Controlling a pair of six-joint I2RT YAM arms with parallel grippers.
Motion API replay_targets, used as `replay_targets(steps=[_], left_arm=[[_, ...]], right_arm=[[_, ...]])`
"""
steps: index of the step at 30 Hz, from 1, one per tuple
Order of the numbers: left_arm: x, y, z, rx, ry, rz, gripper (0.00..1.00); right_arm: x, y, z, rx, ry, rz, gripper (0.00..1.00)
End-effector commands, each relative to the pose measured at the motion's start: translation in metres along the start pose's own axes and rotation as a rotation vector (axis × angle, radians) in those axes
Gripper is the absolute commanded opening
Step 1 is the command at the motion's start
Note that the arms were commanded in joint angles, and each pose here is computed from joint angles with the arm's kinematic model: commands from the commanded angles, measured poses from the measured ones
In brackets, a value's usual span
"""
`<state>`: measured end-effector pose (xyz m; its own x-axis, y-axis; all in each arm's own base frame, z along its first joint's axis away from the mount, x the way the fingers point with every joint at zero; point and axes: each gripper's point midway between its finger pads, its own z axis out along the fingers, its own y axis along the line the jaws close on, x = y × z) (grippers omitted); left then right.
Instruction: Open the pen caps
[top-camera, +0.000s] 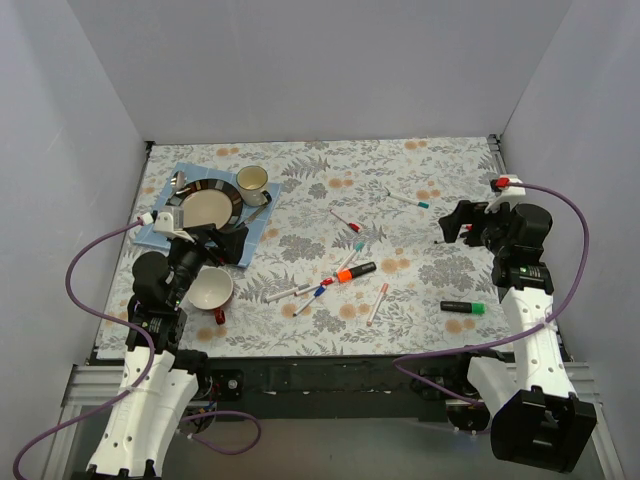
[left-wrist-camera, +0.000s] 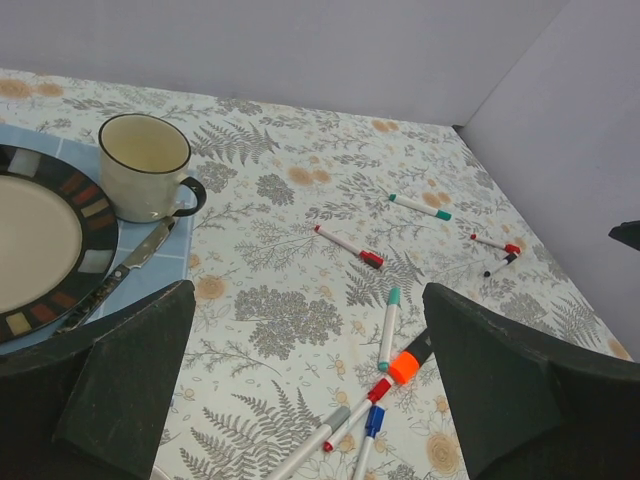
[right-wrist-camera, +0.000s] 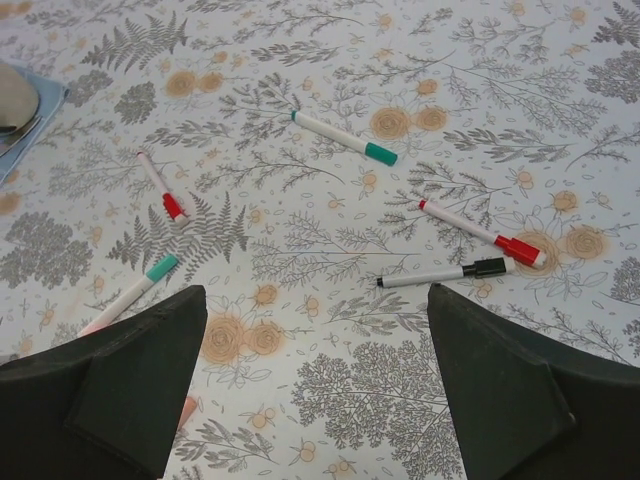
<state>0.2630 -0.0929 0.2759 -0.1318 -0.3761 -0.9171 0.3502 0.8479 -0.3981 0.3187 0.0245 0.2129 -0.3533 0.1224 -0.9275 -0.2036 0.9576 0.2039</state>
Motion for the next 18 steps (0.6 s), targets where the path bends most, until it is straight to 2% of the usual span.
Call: replay_targets(steps=[1, 4, 8, 9, 10, 12, 14, 16, 17, 18], left_arm=[[-0.010, -0.010, -0.001, 0.041, -0.027, 0.031, 0.98], [-0.008, -0.011, -0.001, 0.049, -0.019, 0.030, 0.98], [-0.008, -0.014, -0.001, 0.061, -0.017, 0.031, 0.98], [-0.007, -0.013, -0.001, 0.061, -0.015, 0.030, 0.98], [-0.007, -0.014, -0.001, 0.063, -0.013, 0.032, 0.98], [-0.006, -0.014, -0.001, 0.063, -0.010, 0.031, 0.98], [-0.007, -0.015, -0.001, 0.068, -0.012, 0.032, 0.98], [-0.005, -0.014, -0.001, 0.065, -0.007, 0.032, 0.98], [-0.006, -0.015, -0.001, 0.069, -0.009, 0.033, 0.98], [-0.006, -0.016, -0.001, 0.073, -0.009, 0.033, 0.98]], right_arm=[[-0.023, 0.026, -0.003, -0.164, -0.064, -0.135, 0.98], [-0.017, 0.044, -0.005, -0.297, -0.071, -0.242, 0.98], [-0.008, 0.053, 0.006, -0.343, -0.016, -0.402, 0.98], [0.000, 0.041, 0.019, -0.290, 0.046, -0.466, 0.98], [-0.002, 0.058, 0.022, -0.318, 0.088, -0.509, 0.98], [0.015, 0.060, 0.042, -0.300, 0.202, -0.603, 0.99], [0.010, 0.066, 0.052, -0.296, 0.254, -0.648, 0.98], [0.029, 0.064, 0.072, -0.290, 0.362, -0.692, 0.98], [0.014, 0.067, 0.081, -0.285, 0.353, -0.716, 0.98], [0.033, 0.066, 0.095, -0.301, 0.428, -0.727, 0.98]])
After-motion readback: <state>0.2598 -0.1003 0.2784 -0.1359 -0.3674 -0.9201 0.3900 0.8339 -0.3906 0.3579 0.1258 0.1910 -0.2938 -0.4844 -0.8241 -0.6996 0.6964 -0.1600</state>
